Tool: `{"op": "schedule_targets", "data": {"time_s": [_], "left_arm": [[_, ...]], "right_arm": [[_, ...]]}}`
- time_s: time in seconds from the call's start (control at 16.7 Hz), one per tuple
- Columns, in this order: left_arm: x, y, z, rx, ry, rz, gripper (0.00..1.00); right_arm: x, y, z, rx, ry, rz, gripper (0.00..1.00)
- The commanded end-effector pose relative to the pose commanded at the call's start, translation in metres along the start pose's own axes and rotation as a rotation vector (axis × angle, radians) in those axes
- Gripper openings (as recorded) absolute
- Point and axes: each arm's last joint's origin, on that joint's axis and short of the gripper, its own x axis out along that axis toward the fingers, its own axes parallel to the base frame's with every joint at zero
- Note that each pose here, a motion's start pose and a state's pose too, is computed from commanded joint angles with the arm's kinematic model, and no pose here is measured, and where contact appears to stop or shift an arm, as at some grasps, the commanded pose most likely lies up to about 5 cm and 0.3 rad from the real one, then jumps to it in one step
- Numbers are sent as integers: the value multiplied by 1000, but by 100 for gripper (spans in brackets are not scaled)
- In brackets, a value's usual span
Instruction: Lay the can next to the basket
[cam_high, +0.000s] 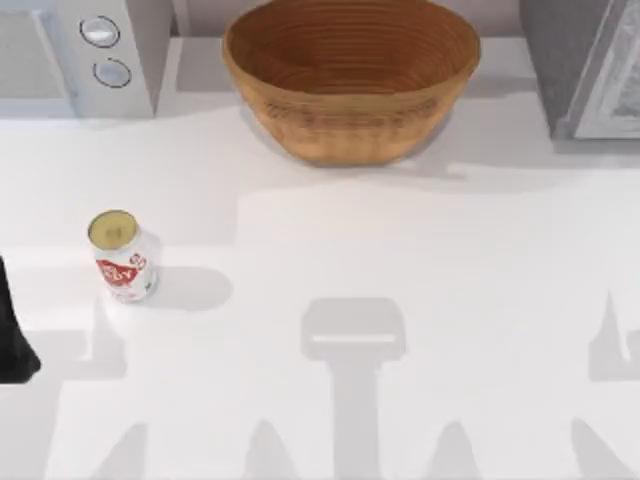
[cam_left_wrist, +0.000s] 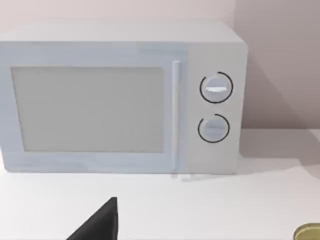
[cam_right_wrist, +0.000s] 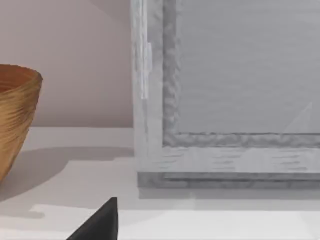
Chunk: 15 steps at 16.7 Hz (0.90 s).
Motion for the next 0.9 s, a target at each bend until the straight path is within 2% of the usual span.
{"op": "schedule_targets", "data": {"time_s": [0.24, 0.48, 0.66, 0.9], "left_arm": [[0, -1, 6, 12, 25, -8, 100], [5, -4, 40, 79, 167, -42, 100], [25, -7, 74, 160, 360, -90, 100], [82, -19, 103, 292, 711, -199, 100]], "right_arm": [[0, 0, 0, 0, 0, 0, 100], [0, 0, 0, 0, 0, 0, 100], [0, 0, 0, 0, 0, 0, 100], [0, 0, 0, 0, 0, 0, 100]]}}
